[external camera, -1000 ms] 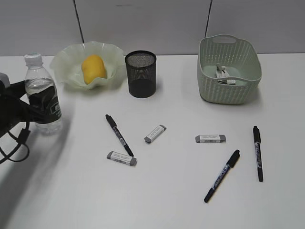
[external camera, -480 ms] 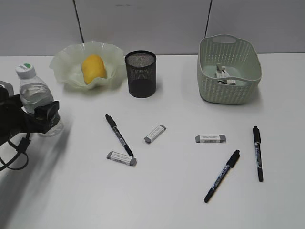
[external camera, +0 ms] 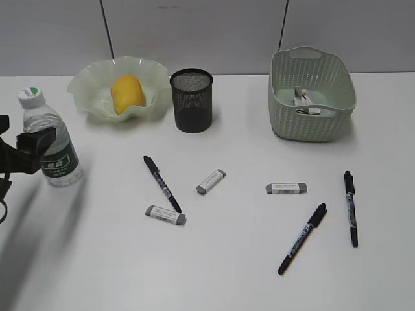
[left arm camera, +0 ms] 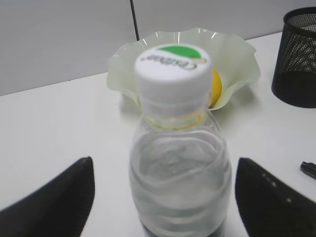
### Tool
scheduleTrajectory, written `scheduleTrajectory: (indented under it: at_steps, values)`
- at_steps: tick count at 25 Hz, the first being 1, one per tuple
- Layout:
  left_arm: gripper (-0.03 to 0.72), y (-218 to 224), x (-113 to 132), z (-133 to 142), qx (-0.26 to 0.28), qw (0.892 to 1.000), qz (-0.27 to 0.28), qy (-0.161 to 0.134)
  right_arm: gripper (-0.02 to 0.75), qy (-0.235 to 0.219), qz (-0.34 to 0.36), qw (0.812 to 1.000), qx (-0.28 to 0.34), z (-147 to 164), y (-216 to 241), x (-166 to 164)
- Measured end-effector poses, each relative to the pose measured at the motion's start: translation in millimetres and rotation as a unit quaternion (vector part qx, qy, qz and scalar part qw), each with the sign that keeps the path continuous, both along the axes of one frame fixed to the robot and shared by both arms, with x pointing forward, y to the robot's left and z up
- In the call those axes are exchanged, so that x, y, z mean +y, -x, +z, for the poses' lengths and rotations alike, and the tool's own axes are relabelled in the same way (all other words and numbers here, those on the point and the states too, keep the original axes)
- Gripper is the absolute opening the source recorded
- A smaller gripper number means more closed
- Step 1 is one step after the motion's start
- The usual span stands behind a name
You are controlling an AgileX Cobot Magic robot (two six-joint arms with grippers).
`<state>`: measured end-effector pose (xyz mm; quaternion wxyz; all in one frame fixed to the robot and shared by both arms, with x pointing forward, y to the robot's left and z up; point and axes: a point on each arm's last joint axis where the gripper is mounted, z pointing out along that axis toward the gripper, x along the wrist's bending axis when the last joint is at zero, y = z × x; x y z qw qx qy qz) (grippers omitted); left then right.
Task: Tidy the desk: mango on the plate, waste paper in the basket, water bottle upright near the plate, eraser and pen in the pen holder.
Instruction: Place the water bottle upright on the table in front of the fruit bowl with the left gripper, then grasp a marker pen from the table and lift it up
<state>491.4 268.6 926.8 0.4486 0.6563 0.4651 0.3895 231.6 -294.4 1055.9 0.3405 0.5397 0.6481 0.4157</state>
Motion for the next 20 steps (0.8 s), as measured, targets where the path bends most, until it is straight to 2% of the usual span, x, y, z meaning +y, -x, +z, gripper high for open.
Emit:
scheduleTrajectory:
  at_steps: [5, 9, 11, 15, 20]
  values:
    - [0.684, 12.9, 3.6, 20.2, 0.032, 0.999, 0.008, -0.025, 0.519, 0.0, 0.0, 1.0, 0.0, 0.0, 0.0, 0.0]
    - [0.681, 22.3, 10.4, 42.4, 0.095, 0.993, 0.032, -0.056, 0.519, 0.0, 0.0, 1.0, 0.0, 0.0, 0.0, 0.0]
    - [0.675, 22.6, 14.5, 58.8, 0.138, 0.986, 0.048, -0.073, 0.519, 0.0, 0.0, 1.0, 0.0, 0.0, 0.0, 0.0]
    - [0.661, 15.3, 20.6, 106.8, 0.194, 0.974, 0.081, -0.088, 0.519, 0.0, 0.0, 1.0, 0.0, 0.0, 0.0, 0.0]
    - [0.627, 13.4, 23.3, 167.9, 0.279, 0.951, 0.112, -0.072, 0.519, 0.0, 0.0, 1.0, 0.0, 0.0, 0.0, 0.0]
